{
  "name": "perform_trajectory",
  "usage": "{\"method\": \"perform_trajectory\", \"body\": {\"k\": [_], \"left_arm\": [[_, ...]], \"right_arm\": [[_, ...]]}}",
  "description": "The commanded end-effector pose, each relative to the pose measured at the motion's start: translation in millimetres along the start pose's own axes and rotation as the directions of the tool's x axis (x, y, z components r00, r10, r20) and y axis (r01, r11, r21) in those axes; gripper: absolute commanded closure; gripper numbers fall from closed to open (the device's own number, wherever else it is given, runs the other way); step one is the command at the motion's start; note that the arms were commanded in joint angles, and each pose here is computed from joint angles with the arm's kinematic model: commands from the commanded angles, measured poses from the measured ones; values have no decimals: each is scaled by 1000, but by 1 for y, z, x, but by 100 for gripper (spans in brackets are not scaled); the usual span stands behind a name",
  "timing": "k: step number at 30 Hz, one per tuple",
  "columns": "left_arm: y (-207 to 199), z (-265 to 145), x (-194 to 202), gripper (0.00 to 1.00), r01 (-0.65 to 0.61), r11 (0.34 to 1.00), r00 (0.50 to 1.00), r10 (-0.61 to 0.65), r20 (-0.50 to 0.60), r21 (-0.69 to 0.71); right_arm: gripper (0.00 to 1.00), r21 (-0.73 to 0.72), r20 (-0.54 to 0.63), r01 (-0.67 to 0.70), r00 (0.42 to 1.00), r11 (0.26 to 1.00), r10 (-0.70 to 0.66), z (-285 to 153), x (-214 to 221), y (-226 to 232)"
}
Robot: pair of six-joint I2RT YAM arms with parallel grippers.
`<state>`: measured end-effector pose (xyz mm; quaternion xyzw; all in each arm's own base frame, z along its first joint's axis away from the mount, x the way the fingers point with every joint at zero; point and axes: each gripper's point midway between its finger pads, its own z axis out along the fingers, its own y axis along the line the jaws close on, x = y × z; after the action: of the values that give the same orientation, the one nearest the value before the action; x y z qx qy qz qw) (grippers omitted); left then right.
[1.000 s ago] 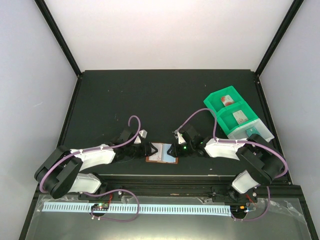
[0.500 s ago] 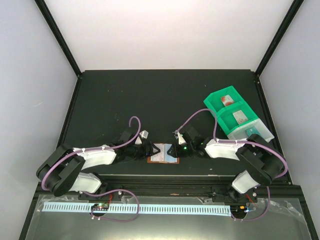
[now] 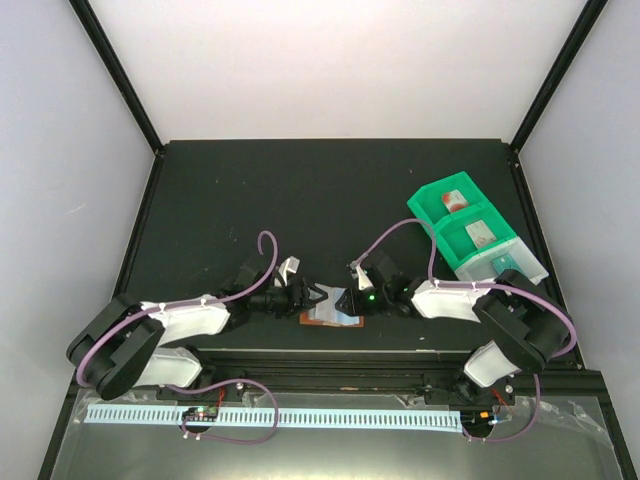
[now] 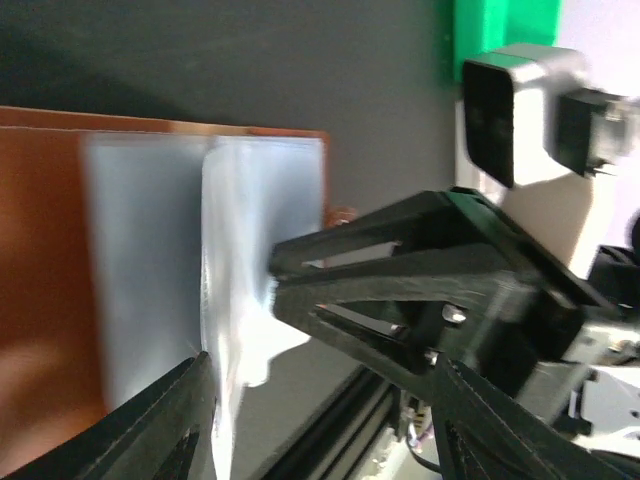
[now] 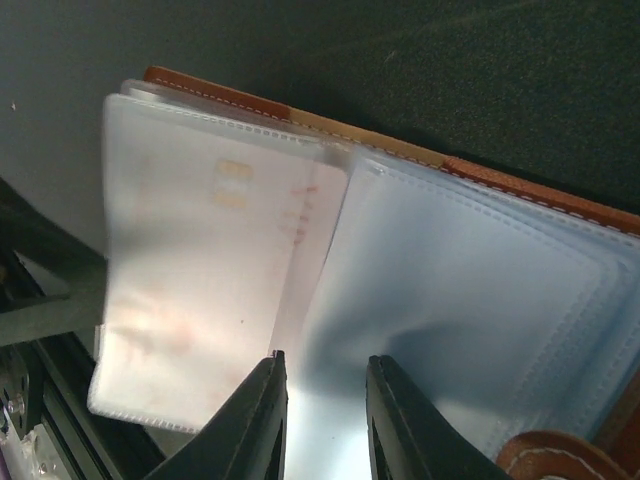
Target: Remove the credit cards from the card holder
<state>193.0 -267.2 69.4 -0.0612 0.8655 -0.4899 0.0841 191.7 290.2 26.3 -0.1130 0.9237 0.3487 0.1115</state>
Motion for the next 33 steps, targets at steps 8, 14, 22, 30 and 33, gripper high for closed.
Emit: {"method": "perform_trajectory", "body": {"k": [8,14,22,30,33], "left_arm": [[-51,-5,3,37,-64,988,998,65,-2,142],[-60,14,8,37,-87,986,994,95,-48,145],[-78,25,13,37,-135,976,987,149,-66,173],[-74,16,9,46,-182,976,982,186,-21,124],[-59,11,3,46,-187,982,982,187,13,39]], "right_arm": [[77,4,36,3,999,1000,-3,-7,4,-4],[75,10,96,26,995,1000,-27,-25,-4,2],[70,125,241,52,967,991,-81,-67,-22,-4],[70,130,288,71,952,989,-106,-84,-33,6],[71,105,265,72,959,992,-98,-77,-31,10]]}}
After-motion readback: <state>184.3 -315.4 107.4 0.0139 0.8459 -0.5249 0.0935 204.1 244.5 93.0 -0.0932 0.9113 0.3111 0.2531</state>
